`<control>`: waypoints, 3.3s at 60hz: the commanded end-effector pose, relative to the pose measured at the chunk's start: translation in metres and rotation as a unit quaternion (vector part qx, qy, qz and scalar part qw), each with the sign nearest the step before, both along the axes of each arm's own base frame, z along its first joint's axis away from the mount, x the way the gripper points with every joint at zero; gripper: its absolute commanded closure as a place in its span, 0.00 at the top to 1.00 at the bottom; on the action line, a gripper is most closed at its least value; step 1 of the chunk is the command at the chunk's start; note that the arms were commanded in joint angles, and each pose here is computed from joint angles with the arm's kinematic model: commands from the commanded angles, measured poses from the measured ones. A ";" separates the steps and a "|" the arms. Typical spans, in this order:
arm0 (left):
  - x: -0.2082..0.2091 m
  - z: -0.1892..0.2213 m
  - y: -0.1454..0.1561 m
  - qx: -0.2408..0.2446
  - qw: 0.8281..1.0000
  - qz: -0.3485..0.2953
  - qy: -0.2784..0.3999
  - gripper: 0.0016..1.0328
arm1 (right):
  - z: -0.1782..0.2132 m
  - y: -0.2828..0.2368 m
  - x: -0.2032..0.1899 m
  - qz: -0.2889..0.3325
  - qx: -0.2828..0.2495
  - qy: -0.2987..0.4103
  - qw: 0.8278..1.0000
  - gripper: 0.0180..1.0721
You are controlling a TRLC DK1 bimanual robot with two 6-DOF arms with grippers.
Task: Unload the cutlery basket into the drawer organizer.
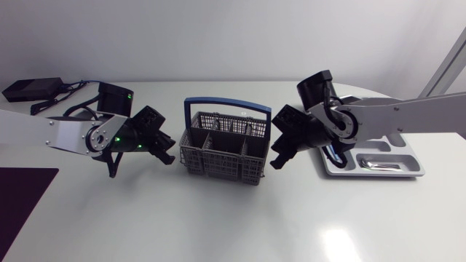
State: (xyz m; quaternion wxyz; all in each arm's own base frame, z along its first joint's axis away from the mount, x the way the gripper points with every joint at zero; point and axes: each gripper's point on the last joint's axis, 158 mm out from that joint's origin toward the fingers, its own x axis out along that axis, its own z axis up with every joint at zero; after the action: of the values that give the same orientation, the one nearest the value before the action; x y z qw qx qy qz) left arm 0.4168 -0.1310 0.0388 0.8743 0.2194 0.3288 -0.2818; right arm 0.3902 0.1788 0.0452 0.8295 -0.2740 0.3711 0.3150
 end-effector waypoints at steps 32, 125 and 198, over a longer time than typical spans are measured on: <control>-0.031 0.007 -0.051 -0.027 0.998 -0.057 0.003 0.22 | -0.002 -0.003 0.025 -0.034 0.019 -0.003 0.999 0.17; -0.041 0.101 0.048 -0.067 0.990 0.077 -0.099 0.96 | 0.074 -0.114 -0.025 -0.150 0.024 -0.112 0.982 0.96; -0.157 0.117 0.114 -0.185 0.915 0.244 -0.263 0.96 | 0.115 -0.185 -0.131 -0.308 0.182 -0.323 0.876 0.96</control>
State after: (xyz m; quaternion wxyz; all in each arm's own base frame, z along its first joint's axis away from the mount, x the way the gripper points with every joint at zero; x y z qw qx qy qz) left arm 0.2615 -0.0221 0.1656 0.9940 0.0524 0.0743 -0.0611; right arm 0.2612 -0.0072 0.1692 0.9901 -0.1069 0.0905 0.0045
